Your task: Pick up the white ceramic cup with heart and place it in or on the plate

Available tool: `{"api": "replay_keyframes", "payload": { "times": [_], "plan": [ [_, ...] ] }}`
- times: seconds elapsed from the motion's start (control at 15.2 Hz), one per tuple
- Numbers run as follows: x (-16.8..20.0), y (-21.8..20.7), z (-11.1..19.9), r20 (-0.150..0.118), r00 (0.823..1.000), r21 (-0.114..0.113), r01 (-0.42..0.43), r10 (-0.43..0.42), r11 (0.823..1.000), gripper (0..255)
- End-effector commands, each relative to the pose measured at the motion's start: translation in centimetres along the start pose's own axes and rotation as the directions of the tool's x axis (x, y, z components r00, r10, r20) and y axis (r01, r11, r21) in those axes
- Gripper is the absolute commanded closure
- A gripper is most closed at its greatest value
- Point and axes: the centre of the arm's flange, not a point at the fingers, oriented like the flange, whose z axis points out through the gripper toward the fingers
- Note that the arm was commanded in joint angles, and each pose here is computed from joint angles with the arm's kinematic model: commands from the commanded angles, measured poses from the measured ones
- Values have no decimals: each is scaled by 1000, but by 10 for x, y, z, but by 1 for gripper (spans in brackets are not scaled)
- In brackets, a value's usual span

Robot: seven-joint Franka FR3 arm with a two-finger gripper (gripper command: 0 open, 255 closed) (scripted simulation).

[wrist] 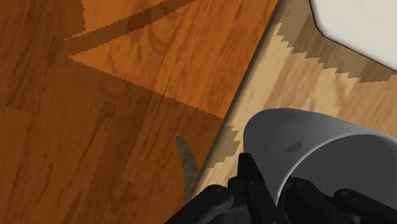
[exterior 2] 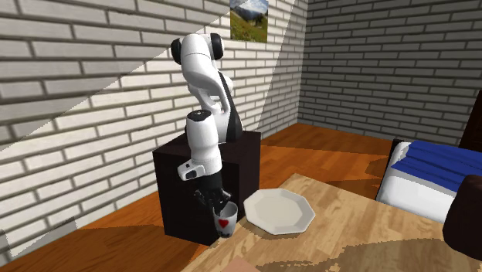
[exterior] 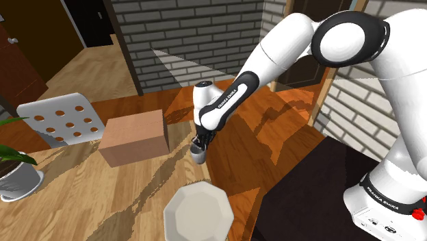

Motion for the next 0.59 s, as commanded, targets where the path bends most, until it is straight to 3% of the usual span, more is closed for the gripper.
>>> {"api": "replay_keyframes", "payload": {
  "times": [0.0, 0.53],
  "plan": [
    [0, -2, -11, 0, 1000, 0, 0, 0, 1000, 255],
    [-1, -6, -53, 0, 1000, 0, 0, 0, 1000, 255]
  ]
}}
